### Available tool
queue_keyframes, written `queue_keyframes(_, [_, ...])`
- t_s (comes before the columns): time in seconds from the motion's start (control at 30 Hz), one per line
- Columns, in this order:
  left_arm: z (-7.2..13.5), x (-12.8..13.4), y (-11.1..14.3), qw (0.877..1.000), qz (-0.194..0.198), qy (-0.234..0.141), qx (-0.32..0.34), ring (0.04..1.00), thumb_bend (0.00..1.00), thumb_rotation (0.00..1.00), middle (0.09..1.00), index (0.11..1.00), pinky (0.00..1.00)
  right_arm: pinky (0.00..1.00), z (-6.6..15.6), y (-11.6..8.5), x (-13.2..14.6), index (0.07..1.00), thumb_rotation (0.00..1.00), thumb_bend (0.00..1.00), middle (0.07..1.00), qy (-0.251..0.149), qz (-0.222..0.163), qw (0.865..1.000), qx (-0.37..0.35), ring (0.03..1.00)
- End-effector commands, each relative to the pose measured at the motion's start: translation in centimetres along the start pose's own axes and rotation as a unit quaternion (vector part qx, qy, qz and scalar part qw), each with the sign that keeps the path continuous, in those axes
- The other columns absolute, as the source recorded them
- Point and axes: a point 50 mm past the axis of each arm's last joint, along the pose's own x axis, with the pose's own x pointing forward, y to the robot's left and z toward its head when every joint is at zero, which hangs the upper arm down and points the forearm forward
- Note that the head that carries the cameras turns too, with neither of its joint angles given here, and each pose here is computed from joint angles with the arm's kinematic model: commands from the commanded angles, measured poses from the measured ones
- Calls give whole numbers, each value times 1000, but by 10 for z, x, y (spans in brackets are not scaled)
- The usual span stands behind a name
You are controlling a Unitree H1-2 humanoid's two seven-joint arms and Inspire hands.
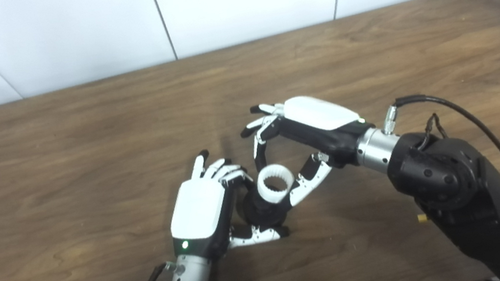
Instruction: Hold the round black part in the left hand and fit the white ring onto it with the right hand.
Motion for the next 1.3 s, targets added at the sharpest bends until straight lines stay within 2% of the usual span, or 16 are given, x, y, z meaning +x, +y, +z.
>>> queue_keyframes(0.0, [3,6,3,1000,11,-8,8,847,525,59,732,482,1000,1000,9,-9,3,482,133,524,854,-22,-21,999,-16,993])
queue_keyframes(0.5, [6,7,4,1000,10,-6,10,853,525,59,736,483,1000,1000,6,6,12,483,130,523,847,-34,-20,999,-24,995])
queue_keyframes(1.27, [9,9,5,1000,12,-6,9,846,525,59,735,482,1000,1000,-4,19,12,483,131,524,840,-21,-16,999,-37,977])
